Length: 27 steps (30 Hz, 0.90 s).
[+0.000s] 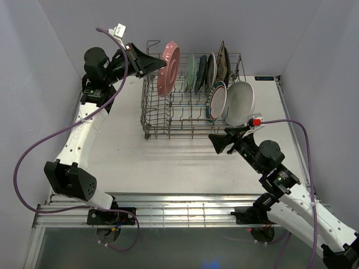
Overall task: Load the plates into the dish rack
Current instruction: Insert the plate into the dish rack.
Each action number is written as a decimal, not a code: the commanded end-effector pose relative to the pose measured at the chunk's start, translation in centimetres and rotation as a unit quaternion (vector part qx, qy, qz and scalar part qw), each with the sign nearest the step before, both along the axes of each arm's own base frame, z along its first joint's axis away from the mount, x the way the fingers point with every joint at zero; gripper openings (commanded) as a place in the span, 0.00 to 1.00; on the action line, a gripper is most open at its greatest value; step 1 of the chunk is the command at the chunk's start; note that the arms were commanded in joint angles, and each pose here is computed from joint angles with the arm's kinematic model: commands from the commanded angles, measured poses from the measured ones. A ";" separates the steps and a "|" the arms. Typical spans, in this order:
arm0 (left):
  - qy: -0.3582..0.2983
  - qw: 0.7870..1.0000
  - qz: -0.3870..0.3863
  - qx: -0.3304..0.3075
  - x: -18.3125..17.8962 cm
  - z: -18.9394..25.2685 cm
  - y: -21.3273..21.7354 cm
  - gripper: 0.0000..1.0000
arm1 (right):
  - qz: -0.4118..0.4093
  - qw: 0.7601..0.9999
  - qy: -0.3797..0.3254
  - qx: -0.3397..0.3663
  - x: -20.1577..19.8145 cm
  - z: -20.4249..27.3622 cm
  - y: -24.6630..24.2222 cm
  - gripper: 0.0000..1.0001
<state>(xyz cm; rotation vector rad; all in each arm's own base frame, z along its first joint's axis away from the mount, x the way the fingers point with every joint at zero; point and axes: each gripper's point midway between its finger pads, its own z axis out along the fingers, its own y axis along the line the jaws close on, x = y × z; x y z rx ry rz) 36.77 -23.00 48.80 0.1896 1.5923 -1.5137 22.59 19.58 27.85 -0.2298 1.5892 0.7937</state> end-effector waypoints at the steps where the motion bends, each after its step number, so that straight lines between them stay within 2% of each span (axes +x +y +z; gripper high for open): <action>1: -0.101 0.993 0.045 -0.030 -0.7 4.2 -0.2 0.00 | -0.009 1.000 -0.014 0.015 0.0 0.9 -0.4 0.90; 5: -0.107 0.992 0.058 -0.032 -0.4 3.2 -1.1 0.00 | -0.010 1.000 -0.014 0.016 -0.1 0.9 -0.5 0.90; 14: -0.118 0.992 0.031 -0.022 -0.1 2.3 -3.1 0.00 | -0.015 1.000 -0.011 0.020 0.0 0.8 -0.6 0.90; 21: -0.135 0.989 0.055 -0.004 1.4 1.1 -3.7 0.00 | -0.012 1.000 -0.011 0.027 -0.1 1.1 -0.5 0.90; 27: -0.118 0.992 0.050 0.000 2.9 -0.3 -4.9 0.00 | -0.015 0.999 -0.011 0.030 -0.2 1.2 -0.7 0.90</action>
